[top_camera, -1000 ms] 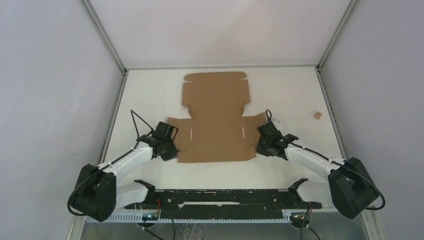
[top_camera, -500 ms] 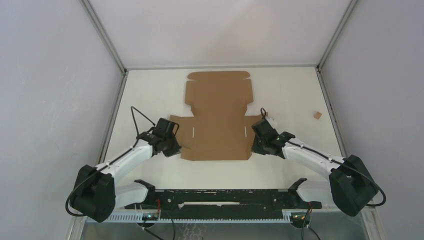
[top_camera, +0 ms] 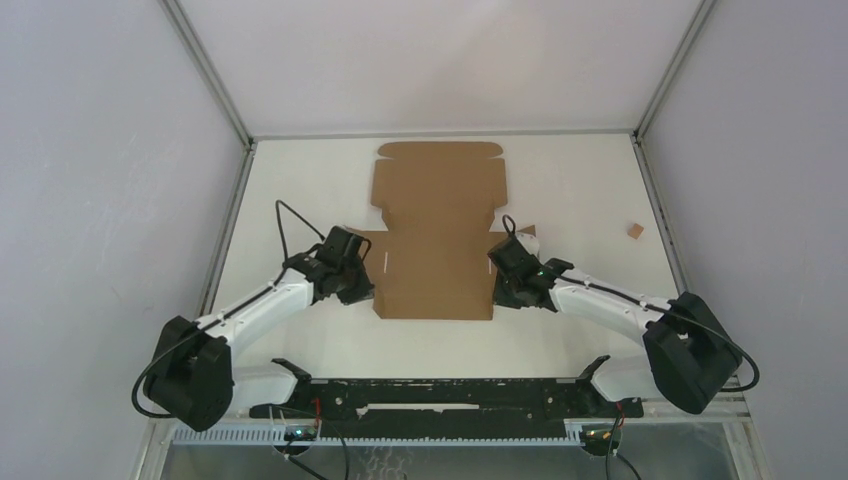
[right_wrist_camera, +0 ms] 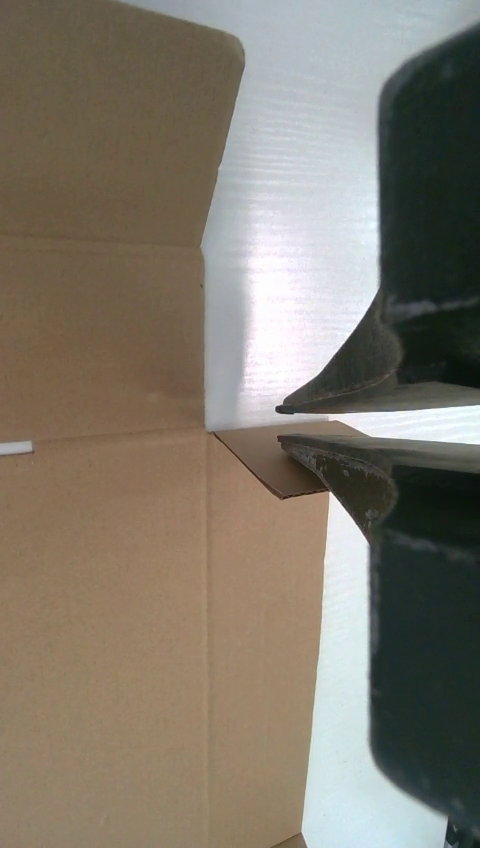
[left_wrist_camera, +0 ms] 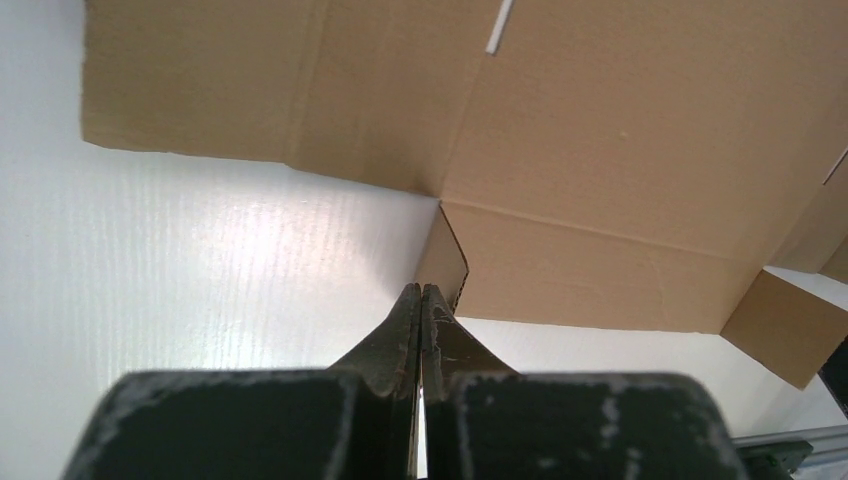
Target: Fold the paper box
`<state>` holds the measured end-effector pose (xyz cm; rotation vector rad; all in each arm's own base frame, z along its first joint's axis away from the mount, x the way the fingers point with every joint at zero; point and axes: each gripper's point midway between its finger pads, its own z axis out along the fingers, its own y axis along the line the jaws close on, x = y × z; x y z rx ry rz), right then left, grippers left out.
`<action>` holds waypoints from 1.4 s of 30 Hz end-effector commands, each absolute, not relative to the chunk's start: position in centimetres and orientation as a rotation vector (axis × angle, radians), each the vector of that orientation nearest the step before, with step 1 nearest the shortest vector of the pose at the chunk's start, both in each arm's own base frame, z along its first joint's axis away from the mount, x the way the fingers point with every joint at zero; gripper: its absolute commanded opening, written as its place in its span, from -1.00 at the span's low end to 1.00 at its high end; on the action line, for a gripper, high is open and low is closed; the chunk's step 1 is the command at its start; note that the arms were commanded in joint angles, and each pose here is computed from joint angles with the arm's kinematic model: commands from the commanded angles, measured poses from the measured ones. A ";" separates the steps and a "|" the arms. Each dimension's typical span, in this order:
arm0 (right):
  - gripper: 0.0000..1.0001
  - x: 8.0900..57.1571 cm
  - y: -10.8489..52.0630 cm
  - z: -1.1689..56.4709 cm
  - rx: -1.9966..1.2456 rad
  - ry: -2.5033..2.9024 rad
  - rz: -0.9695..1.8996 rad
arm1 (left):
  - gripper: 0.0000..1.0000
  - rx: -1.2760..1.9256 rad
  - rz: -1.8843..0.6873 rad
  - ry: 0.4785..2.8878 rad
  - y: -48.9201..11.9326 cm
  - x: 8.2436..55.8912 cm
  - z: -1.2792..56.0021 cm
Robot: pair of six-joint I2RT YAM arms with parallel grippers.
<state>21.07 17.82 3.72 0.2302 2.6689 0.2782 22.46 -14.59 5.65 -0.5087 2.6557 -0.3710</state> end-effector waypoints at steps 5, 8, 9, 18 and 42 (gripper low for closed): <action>-0.58 22.7 20.5 5.1 0.180 2.624 0.306 | -0.99 -0.463 -0.435 2.634 -17.6 23.9 7.1; -0.57 22.6 21.0 5.0 0.152 2.632 0.293 | -0.99 -0.444 -0.438 2.642 -18.3 23.9 7.0; -0.57 22.6 21.1 5.0 0.142 2.635 0.285 | -0.99 -0.435 -0.439 2.645 -18.6 23.9 7.0; -0.57 22.7 22.3 4.9 0.050 2.648 0.219 | -1.00 -0.401 -0.430 2.685 -20.1 23.9 5.5; -0.56 21.4 24.8 0.4 -0.022 2.751 0.205 | -1.00 -0.385 -0.425 2.768 -21.8 22.8 1.2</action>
